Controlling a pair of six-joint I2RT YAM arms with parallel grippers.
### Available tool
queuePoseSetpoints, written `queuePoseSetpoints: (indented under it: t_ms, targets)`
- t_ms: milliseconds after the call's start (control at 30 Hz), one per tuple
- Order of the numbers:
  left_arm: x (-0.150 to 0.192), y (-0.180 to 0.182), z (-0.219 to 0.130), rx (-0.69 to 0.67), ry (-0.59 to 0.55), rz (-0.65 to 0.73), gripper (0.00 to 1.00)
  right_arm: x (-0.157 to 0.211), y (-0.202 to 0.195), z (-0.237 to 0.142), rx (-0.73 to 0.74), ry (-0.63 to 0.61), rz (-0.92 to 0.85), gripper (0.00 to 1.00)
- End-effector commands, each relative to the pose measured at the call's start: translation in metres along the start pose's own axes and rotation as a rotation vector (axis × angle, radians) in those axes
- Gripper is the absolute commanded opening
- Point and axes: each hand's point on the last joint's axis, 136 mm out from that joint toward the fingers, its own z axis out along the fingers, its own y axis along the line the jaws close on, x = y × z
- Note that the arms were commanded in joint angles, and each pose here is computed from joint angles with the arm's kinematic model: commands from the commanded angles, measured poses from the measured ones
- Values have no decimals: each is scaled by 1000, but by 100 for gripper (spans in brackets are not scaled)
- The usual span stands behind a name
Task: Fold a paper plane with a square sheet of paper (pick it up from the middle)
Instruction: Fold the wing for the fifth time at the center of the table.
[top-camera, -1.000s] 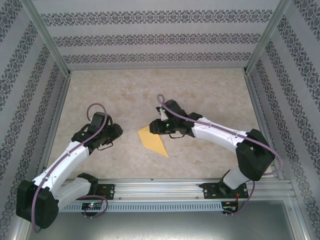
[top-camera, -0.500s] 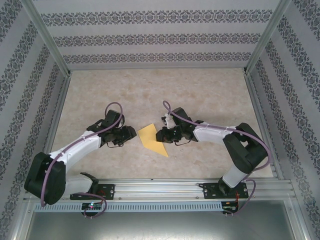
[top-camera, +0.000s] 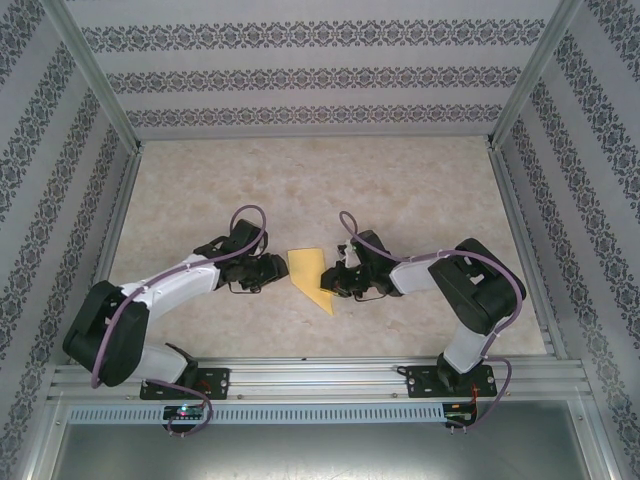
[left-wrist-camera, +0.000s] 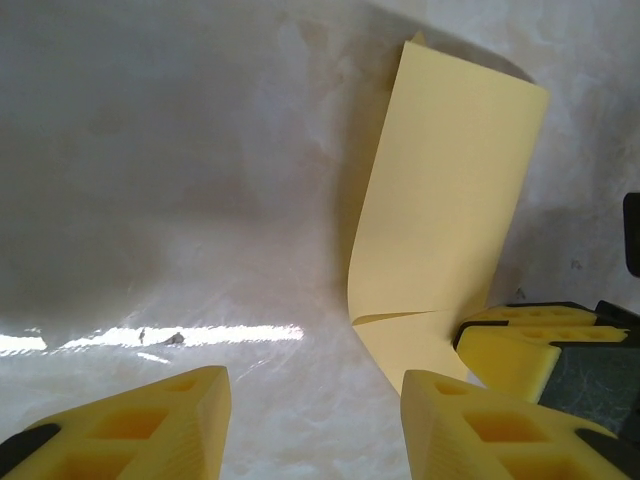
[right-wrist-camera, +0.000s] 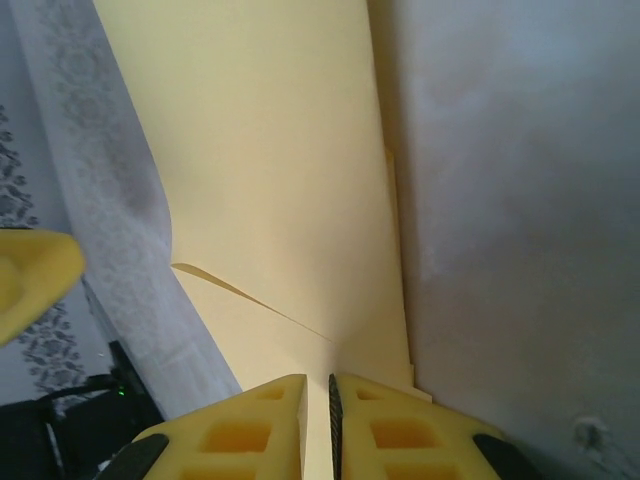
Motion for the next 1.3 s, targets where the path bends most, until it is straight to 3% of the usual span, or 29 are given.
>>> queuePoseSetpoints:
  t_ms: [0,467,1267]
  targets:
    - [-6,-19,7,67,-7,-18,50,4,-50,14,137,-47,108,17]
    - [-11,-39,40,160,57,-33,48,5,-58,15,174,-33,107,18]
    - [-17,-63,58,241,108,-12,45,7,-64,19,185,-11,84,18]
